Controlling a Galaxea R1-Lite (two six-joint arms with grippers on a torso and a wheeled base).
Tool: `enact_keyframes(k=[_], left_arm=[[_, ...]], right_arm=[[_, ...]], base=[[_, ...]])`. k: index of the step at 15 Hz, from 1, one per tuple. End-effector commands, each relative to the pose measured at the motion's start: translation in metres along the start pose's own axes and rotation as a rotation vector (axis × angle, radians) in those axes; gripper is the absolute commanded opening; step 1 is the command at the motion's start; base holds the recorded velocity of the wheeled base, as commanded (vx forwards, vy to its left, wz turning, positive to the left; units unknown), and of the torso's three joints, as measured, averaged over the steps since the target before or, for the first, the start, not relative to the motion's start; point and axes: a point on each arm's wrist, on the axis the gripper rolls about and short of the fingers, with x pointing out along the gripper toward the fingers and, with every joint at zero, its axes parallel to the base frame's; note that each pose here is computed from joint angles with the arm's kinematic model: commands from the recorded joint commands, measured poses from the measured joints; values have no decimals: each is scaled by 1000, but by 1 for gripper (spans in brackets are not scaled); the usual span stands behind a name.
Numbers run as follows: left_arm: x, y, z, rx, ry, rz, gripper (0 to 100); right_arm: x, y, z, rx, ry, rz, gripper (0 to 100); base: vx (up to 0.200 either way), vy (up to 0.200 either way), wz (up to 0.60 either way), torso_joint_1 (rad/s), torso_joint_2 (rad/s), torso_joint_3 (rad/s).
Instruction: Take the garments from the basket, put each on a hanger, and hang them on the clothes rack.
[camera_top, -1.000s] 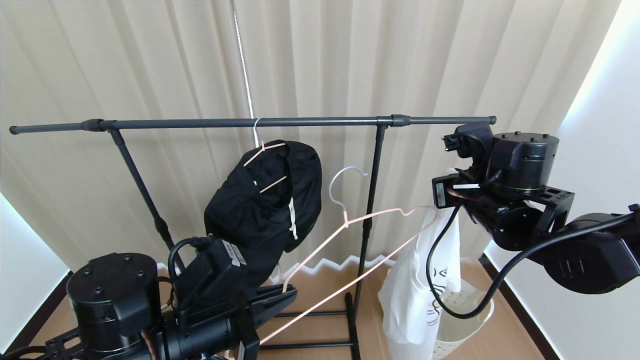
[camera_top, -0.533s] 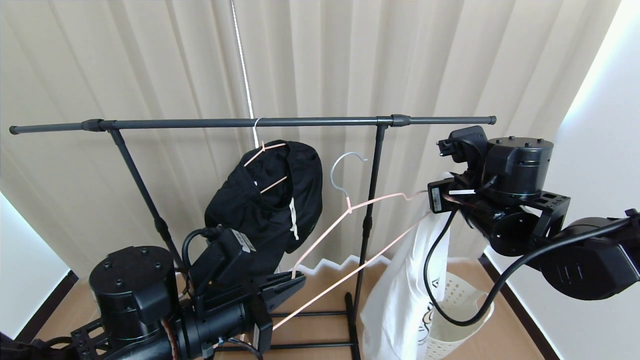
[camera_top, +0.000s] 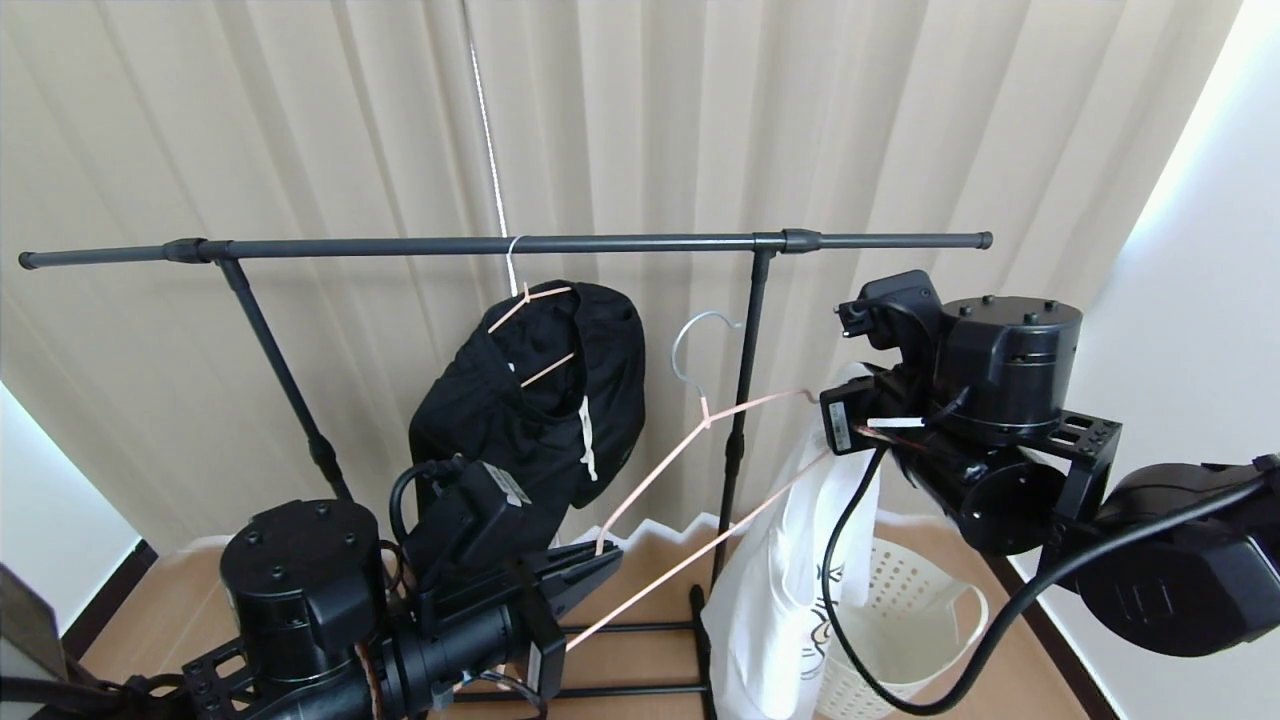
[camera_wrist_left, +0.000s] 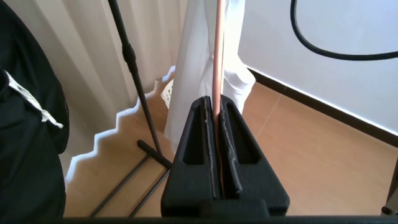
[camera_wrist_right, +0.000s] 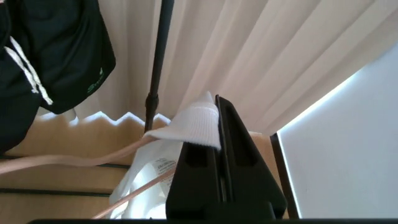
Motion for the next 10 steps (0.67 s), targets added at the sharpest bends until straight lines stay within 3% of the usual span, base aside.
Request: enact_keyframes(k=[1, 10], left_arm=[[2, -1, -2, -1, 8, -5, 0], [1, -2, -3, 0, 15, -8, 0]], right_arm=[[-11, 5, 4, 2, -19, 30, 0], [-57, 29, 17, 38, -85, 178, 0]], base=[[0, 0, 0, 0, 0, 0], [0, 0, 0, 0, 0, 0]])
